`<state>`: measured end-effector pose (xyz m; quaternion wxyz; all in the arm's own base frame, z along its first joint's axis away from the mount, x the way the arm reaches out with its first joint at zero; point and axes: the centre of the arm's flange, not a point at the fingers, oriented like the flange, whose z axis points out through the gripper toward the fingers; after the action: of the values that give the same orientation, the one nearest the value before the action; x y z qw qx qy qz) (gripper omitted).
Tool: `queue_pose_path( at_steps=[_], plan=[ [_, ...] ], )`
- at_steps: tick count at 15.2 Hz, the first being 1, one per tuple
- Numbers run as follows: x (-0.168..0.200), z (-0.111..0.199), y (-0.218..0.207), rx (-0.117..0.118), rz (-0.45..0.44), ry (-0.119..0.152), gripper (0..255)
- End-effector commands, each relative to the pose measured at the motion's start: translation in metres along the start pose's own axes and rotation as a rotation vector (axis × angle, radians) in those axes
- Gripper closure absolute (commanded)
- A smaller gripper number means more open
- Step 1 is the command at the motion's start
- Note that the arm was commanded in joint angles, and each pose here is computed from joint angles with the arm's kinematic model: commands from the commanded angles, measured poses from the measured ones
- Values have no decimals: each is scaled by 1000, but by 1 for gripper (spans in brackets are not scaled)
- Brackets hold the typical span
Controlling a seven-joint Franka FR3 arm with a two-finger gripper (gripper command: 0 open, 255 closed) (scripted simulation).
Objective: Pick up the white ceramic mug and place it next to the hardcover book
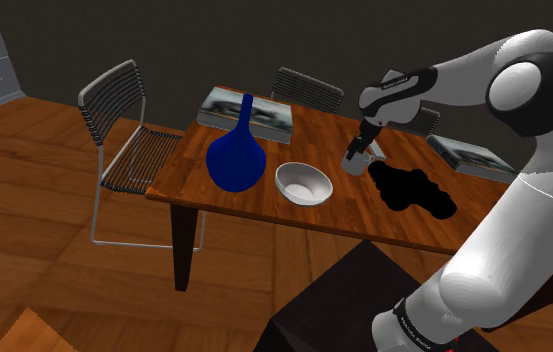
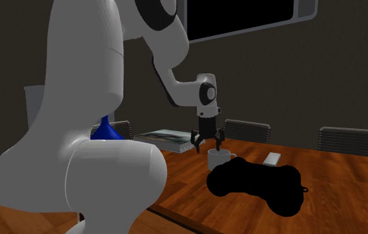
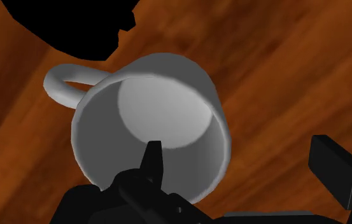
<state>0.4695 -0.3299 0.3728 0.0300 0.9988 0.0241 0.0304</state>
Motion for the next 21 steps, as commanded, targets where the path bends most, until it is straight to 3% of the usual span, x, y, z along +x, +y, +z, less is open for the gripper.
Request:
queue_pose_path(
  at_steps=[1, 6, 13, 14, 21],
  plan=[
    [1, 10, 4, -2, -1, 1, 0],
    [1, 34, 4, -2, -1, 1, 0],
    [1, 34, 4, -2, -1, 1, 0],
    [1, 34, 4, -2, -1, 1, 255],
    [1, 34, 4, -2, -1, 1, 255]
  ],
)
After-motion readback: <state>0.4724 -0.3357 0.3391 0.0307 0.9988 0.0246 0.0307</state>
